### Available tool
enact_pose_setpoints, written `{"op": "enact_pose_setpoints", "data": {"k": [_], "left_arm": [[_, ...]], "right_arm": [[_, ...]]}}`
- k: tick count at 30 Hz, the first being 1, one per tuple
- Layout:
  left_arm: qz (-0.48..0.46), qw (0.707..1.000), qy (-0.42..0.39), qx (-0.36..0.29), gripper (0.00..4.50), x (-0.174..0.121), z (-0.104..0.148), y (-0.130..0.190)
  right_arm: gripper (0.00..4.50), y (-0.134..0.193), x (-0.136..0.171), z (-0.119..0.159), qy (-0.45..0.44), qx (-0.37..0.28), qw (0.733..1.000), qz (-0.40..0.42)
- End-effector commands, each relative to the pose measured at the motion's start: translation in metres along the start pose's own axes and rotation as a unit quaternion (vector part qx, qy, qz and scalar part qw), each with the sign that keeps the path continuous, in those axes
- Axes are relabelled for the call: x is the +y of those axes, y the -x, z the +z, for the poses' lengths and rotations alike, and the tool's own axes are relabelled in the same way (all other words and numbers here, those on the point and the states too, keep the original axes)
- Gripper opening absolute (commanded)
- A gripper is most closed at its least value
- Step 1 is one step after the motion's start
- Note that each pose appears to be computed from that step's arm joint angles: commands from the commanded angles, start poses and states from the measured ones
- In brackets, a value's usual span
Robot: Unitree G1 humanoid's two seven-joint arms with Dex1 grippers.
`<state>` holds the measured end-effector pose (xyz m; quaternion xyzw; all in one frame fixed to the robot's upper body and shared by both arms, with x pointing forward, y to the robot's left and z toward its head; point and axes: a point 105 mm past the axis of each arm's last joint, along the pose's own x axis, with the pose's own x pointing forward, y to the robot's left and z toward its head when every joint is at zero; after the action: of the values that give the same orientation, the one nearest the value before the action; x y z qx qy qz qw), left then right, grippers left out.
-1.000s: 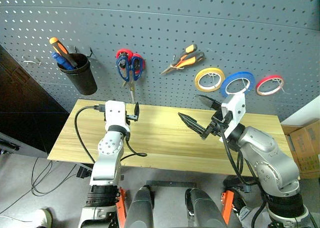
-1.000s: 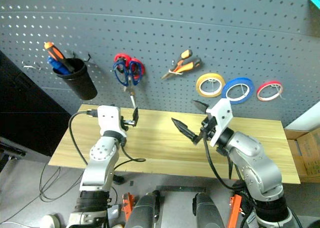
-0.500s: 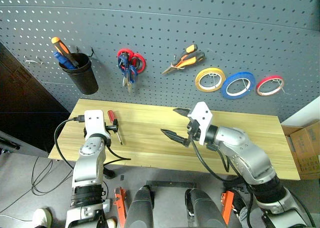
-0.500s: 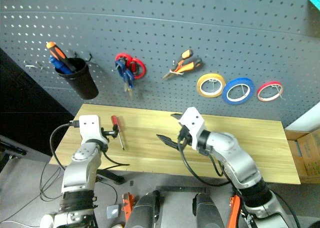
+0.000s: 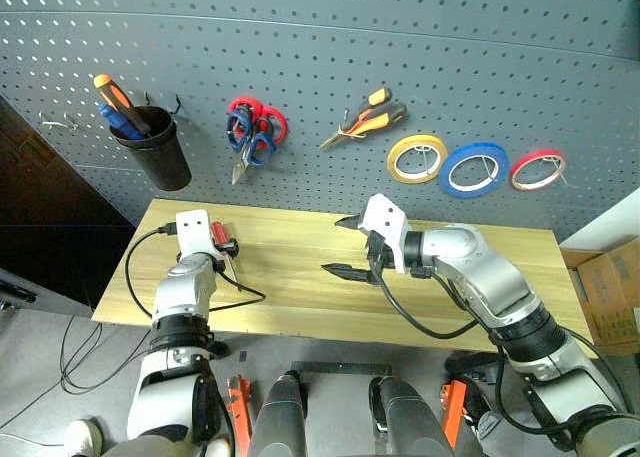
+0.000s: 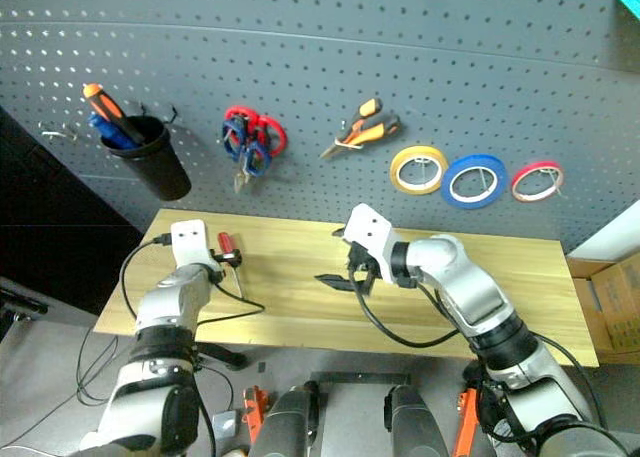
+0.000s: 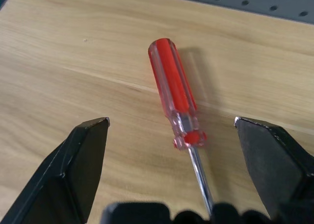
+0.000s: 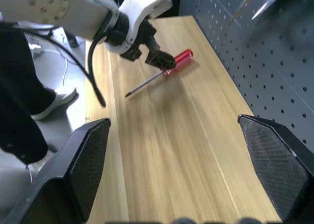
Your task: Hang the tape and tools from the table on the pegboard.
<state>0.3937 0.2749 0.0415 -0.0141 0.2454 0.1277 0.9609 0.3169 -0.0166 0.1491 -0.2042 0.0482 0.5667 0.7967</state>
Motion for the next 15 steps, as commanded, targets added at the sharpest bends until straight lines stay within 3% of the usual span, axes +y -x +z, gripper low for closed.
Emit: {"op": "enact_pose_setpoints", "data": {"k": [1,9,12,15], "left_arm": [[0.015,1.000,0.000,0.005,4.40,0.013,0.001,-0.008],[-0.001,0.999,0.011,0.032,4.40,0.009,-0.003,-0.019],[-0.020,0.999,0.022,0.037,3.87,0.002,-0.001,-0.021],[-0.035,0.998,0.028,0.040,2.86,-0.006,0.000,-0.022]], "right_arm": [[4.50,0.001,0.002,0.011,-0.007,-0.011,1.000,-0.001],[4.50,0.012,0.006,0.002,-0.022,0.010,0.999,-0.021],[4.50,0.016,0.004,0.000,-0.022,0.018,0.999,-0.033],[4.50,0.019,0.001,-0.002,-0.021,0.024,0.999,-0.042]]}}
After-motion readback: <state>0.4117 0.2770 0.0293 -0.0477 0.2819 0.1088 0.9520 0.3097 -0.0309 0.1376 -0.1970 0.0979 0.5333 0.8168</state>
